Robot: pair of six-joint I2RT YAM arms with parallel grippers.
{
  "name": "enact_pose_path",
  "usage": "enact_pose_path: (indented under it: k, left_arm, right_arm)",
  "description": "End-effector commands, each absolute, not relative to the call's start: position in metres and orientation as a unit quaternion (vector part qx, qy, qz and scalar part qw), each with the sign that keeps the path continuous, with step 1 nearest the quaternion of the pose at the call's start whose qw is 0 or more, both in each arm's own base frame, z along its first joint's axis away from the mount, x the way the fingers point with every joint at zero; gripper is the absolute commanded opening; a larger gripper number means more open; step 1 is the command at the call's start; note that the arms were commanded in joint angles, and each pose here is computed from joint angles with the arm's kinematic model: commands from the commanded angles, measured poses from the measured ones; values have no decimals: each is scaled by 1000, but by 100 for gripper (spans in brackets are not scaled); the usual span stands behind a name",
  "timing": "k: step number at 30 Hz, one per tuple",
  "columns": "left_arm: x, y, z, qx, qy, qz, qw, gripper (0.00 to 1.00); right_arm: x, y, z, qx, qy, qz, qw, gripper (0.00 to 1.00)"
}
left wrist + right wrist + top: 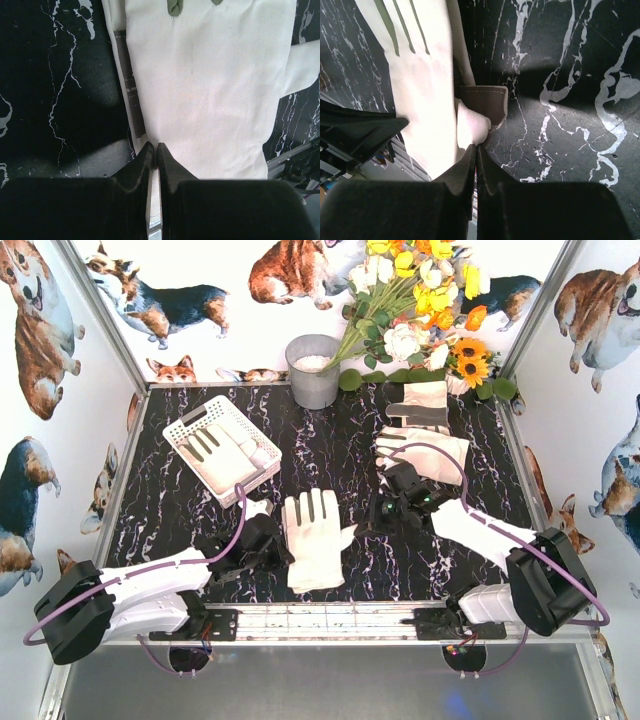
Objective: Put the gloves into the storage basket
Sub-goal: Adjust the glove at the center of the board.
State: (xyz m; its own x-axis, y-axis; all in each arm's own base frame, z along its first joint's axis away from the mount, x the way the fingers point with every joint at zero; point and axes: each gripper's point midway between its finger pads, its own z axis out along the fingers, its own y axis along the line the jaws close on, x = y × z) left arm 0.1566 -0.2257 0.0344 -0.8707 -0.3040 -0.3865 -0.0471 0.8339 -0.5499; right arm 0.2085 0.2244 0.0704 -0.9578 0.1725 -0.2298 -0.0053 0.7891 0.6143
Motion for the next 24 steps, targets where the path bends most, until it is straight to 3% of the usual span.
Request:
enact_pose_path:
  k: [1,7,10,18,21,24]
  left_arm:
    - [157,-221,33,-97,929,-266,238,0]
    - [153,-222,31,-92,932,-267,229,8]
    - [152,-223,32,-88,932,-268,226,20]
    - [157,-218,44,-77,934,-250,242,37]
    - [157,-215,44,-82,934,-248,244,40]
    - [155,-215,42,-90,932,-256,242,40]
  right_arm:
    - [231,237,96,20,920,346,183,0]
    - [238,238,88,13,924,336,181,0]
    - [243,240,81,6,927,328,180,0]
    - [259,246,84,-12,929,319,186,0]
    - [260,243,88,-15,930,313,190,16]
    - [254,239,94,-17,931,310,193,41]
